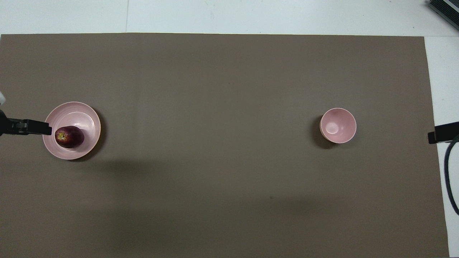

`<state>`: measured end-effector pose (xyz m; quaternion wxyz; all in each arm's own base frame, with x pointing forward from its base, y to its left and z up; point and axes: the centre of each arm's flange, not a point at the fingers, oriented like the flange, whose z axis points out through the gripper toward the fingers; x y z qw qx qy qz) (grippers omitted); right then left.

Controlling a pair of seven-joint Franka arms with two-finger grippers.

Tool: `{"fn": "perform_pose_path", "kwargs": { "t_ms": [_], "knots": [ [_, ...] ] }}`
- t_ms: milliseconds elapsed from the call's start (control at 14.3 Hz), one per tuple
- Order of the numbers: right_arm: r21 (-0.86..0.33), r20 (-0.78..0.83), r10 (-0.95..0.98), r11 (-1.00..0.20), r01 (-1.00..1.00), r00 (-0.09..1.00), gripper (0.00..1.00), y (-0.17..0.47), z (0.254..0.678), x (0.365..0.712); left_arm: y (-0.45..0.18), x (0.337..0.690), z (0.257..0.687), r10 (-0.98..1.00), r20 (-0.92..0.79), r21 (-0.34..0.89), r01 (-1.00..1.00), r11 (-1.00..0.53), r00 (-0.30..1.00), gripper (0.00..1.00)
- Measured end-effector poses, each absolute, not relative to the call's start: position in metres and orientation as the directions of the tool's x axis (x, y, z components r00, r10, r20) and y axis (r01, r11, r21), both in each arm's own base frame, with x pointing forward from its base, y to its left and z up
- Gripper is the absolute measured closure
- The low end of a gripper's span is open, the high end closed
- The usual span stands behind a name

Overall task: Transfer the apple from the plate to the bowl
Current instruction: 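Reach the left gripper to the apple on the plate and grasp it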

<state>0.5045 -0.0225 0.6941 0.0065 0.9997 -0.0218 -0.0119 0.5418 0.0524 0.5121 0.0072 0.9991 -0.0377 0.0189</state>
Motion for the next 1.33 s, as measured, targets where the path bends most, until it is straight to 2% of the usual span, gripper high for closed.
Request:
{"fn": "perform_pose_path", "kwargs": {
  "t_ms": [698, 1326],
  "knots": [
    [0.014, -0.023, -0.044, -0.999, -0.043, 0.999, 0.0, -0.022, 0.694, 0.505, 0.073, 0.552, 0.396, -0.049, 0.122, -0.012, -0.048, -0.999, 0.991, 0.0],
    [0.014, -0.023, -0.044, -0.999, -0.043, 0.999, 0.0, -0.022, 0.694, 0.505, 0.072, 0.549, 0.345, -0.049, 0.121, -0.016, -0.048, -0.999, 0.991, 0.0]
  ]
}}
